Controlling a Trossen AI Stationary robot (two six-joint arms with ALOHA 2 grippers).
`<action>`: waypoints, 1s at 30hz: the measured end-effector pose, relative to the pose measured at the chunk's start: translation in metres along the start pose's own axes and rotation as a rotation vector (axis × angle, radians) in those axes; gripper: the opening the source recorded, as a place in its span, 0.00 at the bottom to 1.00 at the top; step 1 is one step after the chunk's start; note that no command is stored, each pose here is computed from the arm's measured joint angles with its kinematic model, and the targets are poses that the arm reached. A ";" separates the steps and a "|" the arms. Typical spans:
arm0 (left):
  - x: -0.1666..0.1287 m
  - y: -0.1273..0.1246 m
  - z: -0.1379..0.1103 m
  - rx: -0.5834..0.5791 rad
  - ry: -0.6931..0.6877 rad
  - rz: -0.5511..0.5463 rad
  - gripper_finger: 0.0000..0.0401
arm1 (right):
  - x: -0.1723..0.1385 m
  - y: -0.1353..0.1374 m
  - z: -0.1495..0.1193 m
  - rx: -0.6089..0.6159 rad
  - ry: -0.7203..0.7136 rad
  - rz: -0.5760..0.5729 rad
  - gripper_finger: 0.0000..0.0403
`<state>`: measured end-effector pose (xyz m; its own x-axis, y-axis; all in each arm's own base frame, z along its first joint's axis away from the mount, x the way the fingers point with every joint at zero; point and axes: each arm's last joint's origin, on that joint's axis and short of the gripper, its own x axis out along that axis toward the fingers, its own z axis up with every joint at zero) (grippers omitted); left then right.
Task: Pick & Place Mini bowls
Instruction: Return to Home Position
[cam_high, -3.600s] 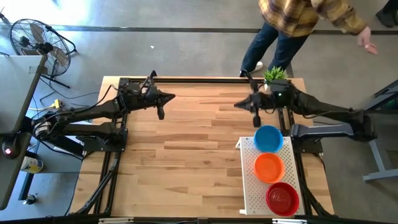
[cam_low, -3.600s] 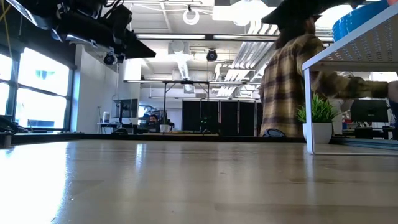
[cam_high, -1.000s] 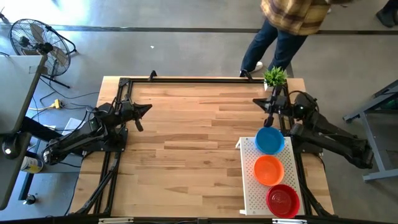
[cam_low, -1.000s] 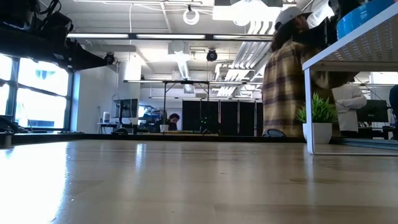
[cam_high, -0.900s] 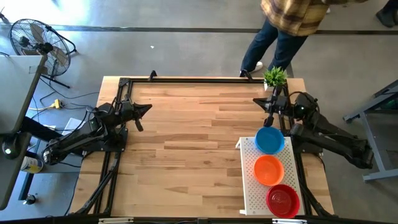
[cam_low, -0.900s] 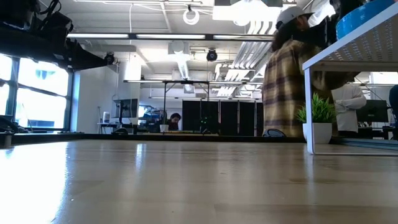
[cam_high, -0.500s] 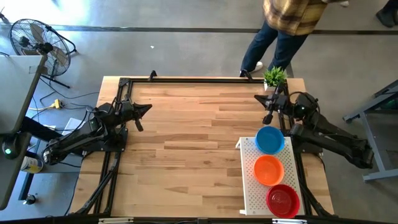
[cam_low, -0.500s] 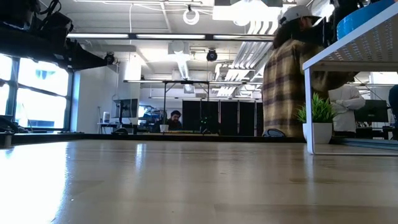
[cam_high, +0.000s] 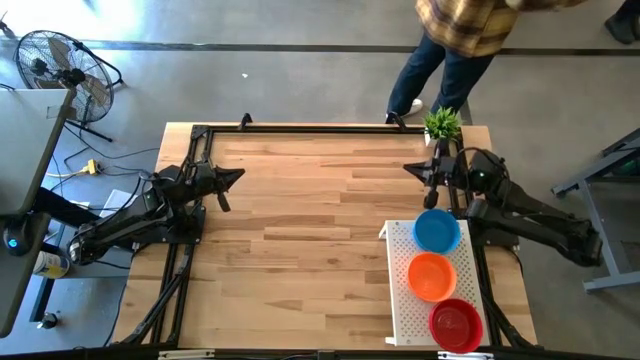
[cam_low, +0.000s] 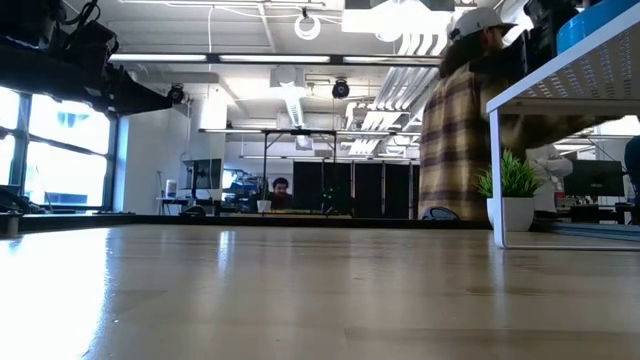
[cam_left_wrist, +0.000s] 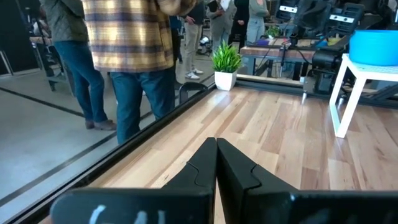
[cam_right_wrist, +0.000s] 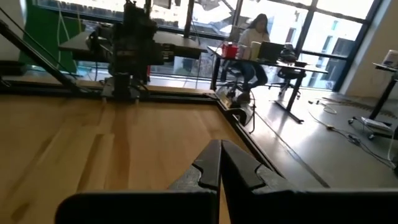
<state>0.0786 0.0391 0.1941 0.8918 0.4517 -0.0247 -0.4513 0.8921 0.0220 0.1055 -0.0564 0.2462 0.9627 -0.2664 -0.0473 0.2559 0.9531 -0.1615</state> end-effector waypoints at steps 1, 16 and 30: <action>0.000 0.000 0.000 0.000 0.001 0.000 0.00 | 0.000 0.001 0.000 0.001 -0.003 0.008 0.00; 0.000 0.000 0.000 0.009 -0.002 0.007 0.00 | -0.005 0.006 -0.026 -0.001 -0.071 -0.148 0.00; 0.000 0.001 0.000 -0.001 0.000 0.034 0.00 | -0.019 0.019 -0.066 0.050 -0.143 -0.213 0.00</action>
<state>0.0782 0.0400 0.1941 0.8760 0.4817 -0.0238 -0.4813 0.8763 0.0218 0.0863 -0.0432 0.1786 0.8886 -0.4421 0.1227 0.4545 0.8847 -0.1038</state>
